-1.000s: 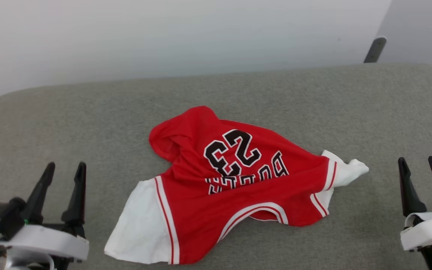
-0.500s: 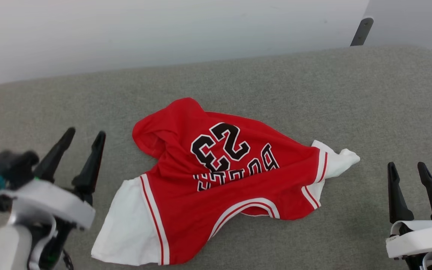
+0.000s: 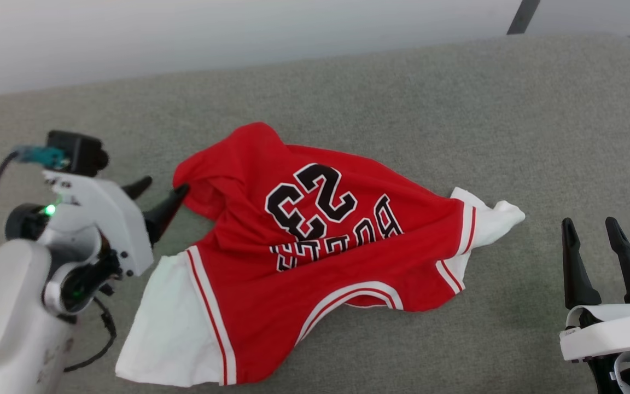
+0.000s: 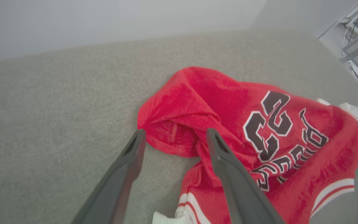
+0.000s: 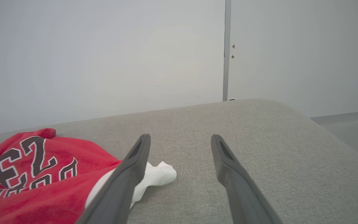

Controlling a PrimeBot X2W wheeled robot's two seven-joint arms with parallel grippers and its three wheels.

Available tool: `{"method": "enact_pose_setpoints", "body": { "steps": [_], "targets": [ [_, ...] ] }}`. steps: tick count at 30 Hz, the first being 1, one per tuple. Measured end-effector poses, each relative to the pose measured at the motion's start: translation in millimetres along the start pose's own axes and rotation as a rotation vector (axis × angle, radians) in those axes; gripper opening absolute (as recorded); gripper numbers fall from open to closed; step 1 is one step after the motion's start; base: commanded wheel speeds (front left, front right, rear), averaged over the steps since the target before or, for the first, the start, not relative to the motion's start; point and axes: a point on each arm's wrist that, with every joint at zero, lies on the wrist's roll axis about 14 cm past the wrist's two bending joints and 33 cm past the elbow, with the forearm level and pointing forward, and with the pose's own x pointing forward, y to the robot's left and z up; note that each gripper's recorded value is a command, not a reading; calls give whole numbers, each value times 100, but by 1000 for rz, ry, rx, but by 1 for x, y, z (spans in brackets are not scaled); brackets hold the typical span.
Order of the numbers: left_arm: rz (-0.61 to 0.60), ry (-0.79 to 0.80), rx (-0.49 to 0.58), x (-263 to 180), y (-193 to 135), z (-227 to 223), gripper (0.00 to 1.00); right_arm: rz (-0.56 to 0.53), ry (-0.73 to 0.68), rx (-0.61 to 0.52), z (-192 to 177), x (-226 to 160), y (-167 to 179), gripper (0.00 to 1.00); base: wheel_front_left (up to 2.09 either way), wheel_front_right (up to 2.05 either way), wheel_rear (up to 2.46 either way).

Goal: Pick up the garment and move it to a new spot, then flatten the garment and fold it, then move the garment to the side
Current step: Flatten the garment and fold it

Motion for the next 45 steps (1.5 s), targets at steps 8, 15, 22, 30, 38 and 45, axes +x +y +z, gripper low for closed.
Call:
{"method": "enact_pose_setpoints", "body": {
  "steps": [8,15,22,30,38,45],
  "targets": [
    [-53,251,-59,33,-19,-37,100,-28,25,-1,-10,4,-9,100,0,0,0],
    [-70,417,-88,46,-32,-69,100,-40,51,-1,-20,8,-13,100,0,0,0],
    [-51,514,-66,52,-28,-92,84,-42,65,0,-29,13,-14,100,0,0,0],
    [-39,523,-29,60,-17,-94,0,-34,72,-1,-33,20,-12,100,0,0,0],
    [22,396,77,71,8,-57,0,-30,71,-6,-34,22,-12,100,0,0,0],
    [52,297,192,84,19,-29,0,-23,71,-9,-34,25,-11,100,0,0,0]
  ]
}}
